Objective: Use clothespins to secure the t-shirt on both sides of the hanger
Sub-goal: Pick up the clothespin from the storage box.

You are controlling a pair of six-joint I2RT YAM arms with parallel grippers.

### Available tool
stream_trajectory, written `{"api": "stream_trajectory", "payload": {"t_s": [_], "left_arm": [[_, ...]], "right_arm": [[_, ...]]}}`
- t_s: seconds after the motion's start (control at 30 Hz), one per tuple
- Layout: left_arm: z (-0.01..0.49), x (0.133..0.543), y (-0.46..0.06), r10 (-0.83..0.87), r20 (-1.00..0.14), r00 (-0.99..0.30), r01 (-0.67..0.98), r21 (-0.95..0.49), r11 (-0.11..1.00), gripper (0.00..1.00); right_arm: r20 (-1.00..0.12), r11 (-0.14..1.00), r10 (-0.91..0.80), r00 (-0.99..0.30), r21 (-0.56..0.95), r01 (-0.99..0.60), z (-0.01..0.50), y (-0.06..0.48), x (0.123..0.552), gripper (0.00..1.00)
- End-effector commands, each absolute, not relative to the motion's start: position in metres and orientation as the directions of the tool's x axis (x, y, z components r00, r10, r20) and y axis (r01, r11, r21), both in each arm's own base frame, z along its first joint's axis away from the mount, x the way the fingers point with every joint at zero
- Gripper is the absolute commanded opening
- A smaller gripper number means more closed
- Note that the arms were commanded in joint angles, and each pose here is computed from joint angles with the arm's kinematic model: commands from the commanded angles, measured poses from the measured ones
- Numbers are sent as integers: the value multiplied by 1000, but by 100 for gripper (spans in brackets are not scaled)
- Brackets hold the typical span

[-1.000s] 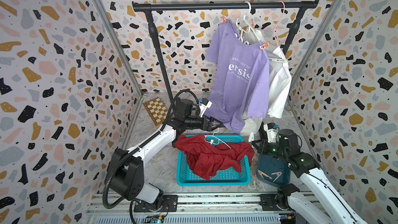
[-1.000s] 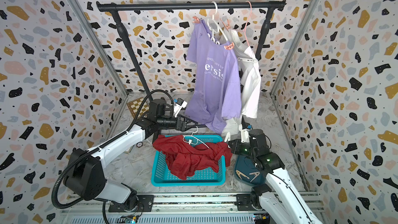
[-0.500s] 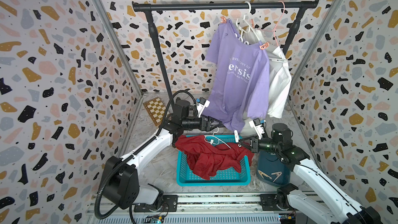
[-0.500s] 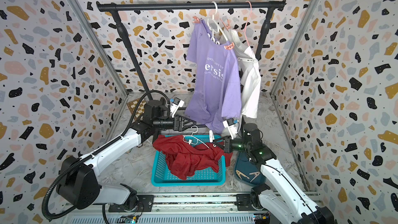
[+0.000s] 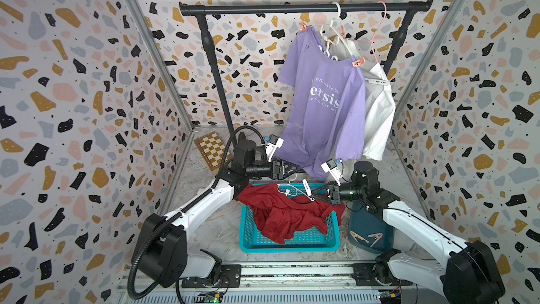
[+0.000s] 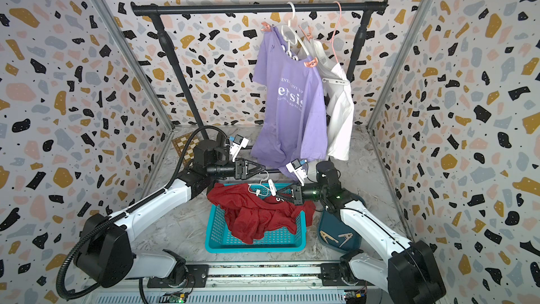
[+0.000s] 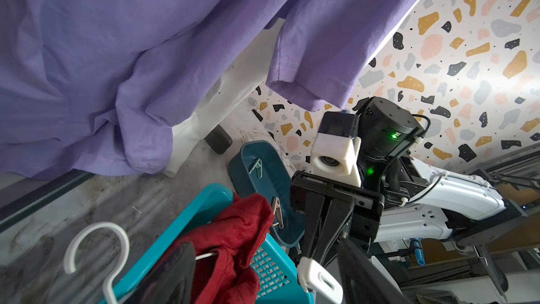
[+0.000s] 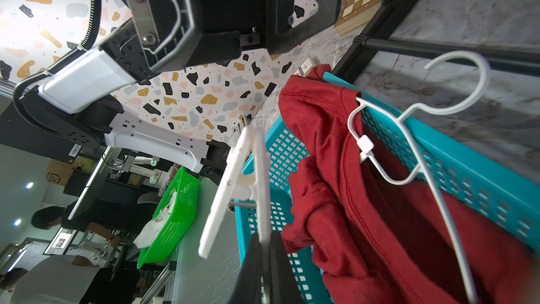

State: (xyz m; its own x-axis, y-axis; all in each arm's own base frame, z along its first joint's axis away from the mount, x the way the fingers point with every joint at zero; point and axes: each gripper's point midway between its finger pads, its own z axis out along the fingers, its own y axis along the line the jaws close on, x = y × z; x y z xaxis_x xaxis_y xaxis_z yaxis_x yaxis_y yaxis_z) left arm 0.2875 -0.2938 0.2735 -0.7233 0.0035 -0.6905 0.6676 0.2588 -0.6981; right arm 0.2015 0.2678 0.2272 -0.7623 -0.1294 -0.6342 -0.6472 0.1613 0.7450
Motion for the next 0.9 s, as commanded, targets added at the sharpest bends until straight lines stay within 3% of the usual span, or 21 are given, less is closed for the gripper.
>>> {"api": "stream_trajectory", "payload": {"t_s": [0.0, 0.37, 0.87], "left_arm": [[284, 286, -297, -4, -718, -696, 704, -683, 196, 70], [282, 284, -298, -17, -714, -700, 703, -694, 156, 64], [281, 288, -299, -38, -689, -724, 680, -722, 127, 51]], "right_arm": [[-716, 76, -127, -687, 683, -726, 259, 276, 200, 0], [-705, 34, -166, -690, 695, -718, 263, 295, 207, 0], [-698, 81, -137, -703, 699, -710, 272, 307, 236, 0]]}}
